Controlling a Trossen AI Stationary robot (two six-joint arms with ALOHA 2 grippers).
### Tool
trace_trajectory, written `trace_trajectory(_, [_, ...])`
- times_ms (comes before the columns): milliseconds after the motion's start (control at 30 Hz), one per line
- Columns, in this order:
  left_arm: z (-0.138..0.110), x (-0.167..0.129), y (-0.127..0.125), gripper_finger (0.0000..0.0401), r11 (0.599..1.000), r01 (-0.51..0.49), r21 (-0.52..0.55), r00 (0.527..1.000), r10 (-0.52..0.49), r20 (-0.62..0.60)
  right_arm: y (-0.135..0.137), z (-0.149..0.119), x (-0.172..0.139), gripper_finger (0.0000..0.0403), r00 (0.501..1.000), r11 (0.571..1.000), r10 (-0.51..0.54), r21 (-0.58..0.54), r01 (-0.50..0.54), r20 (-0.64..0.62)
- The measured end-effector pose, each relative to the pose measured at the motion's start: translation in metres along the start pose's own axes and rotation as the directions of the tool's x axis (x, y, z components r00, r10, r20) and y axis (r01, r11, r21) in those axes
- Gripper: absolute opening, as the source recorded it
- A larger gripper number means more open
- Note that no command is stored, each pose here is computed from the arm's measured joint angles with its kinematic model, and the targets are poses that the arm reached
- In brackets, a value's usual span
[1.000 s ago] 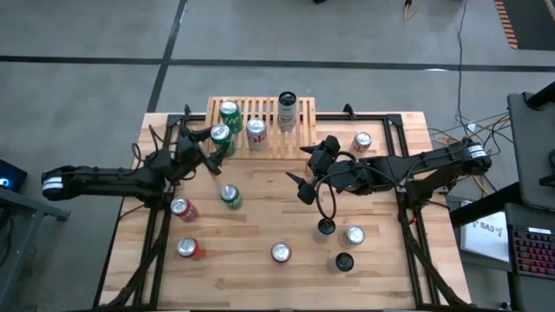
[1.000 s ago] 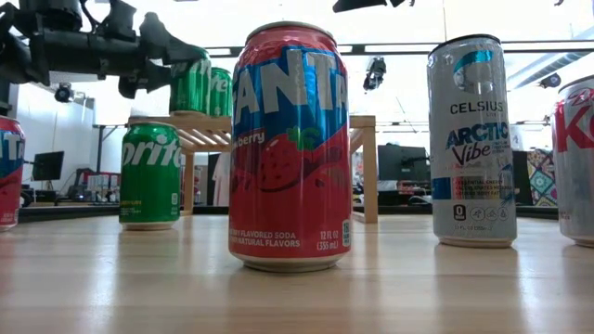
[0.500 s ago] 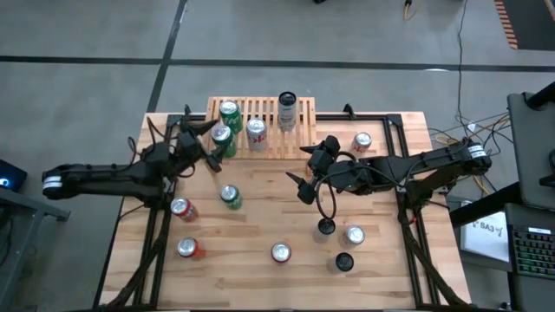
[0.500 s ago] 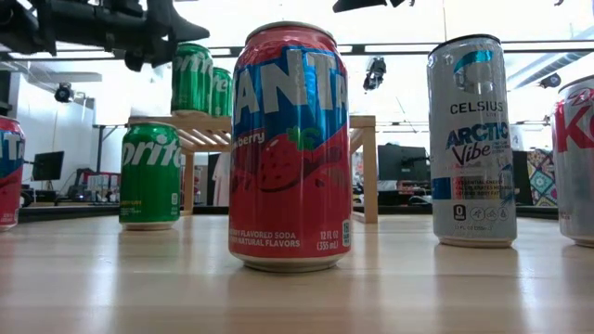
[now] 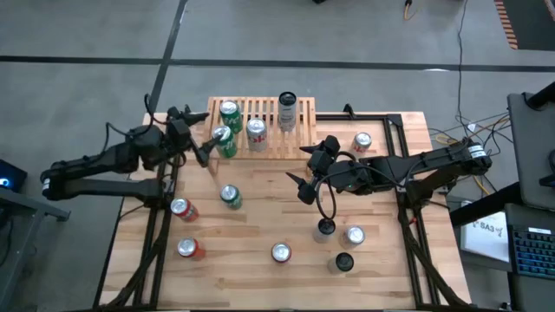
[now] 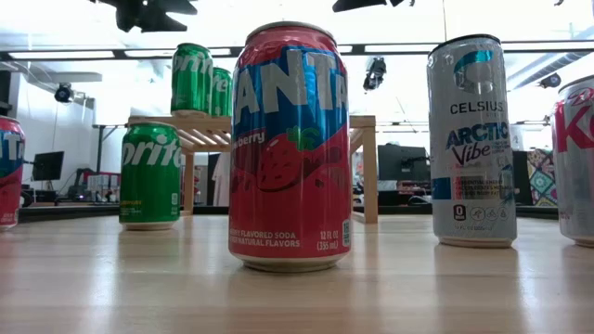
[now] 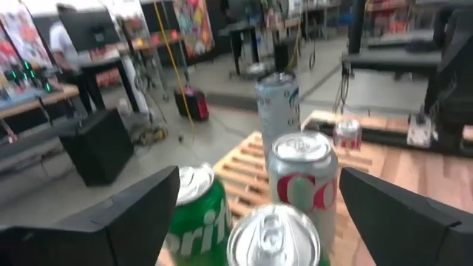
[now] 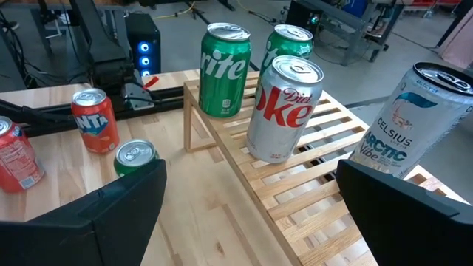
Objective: Place canned beverage on shelf
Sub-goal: Put the bottom green soda can on the shelf
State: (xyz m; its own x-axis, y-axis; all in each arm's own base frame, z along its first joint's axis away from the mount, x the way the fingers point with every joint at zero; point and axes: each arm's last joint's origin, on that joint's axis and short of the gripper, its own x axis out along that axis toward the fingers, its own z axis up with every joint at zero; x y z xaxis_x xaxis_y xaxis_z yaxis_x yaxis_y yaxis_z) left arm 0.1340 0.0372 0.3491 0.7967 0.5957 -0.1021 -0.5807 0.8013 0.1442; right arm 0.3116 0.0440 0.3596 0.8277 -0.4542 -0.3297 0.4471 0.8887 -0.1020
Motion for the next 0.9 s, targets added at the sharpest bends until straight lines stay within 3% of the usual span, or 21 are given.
trace_trajectory(267, [0.011, -0.020, 0.000, 0.0262, 0.995, 0.088, -0.045, 0.988, -0.093, -0.125, 0.000, 0.000, 0.000, 0.0384, 1.000, 1.000, 0.001, -0.006, -0.001, 0.000])
trace_trajectory(433, [0.001, -0.026, -0.006, 0.0156, 0.988, 0.136, -0.068, 0.964, -0.147, -0.221, 0.000, 0.000, 0.000, 0.0384, 1.000, 1.000, 0.001, -0.008, -0.001, -0.001])
trace_trajectory(633, [-0.022, -0.018, -0.013, 0.0026, 0.995, 0.093, -0.030, 0.937, -0.098, -0.335, 0.000, 0.000, 0.000, 0.0384, 1.000, 1.000, 0.000, -0.022, 0.000, -0.001])
trace_trajectory(700, [-0.031, -0.014, -0.015, 0.0007, 0.998, 0.058, -0.004, 0.934, -0.056, -0.353, 0.000, -0.001, 0.000, 0.0384, 1.000, 1.000, 0.000, -0.026, 0.000, -0.003])
trace_trajectory(900, [-0.044, -0.006, -0.020, 0.0019, 1.000, 0.004, 0.012, 0.929, 0.001, -0.370, 0.000, -0.002, 0.001, 0.0384, 1.000, 1.000, -0.001, -0.027, 0.001, -0.006])
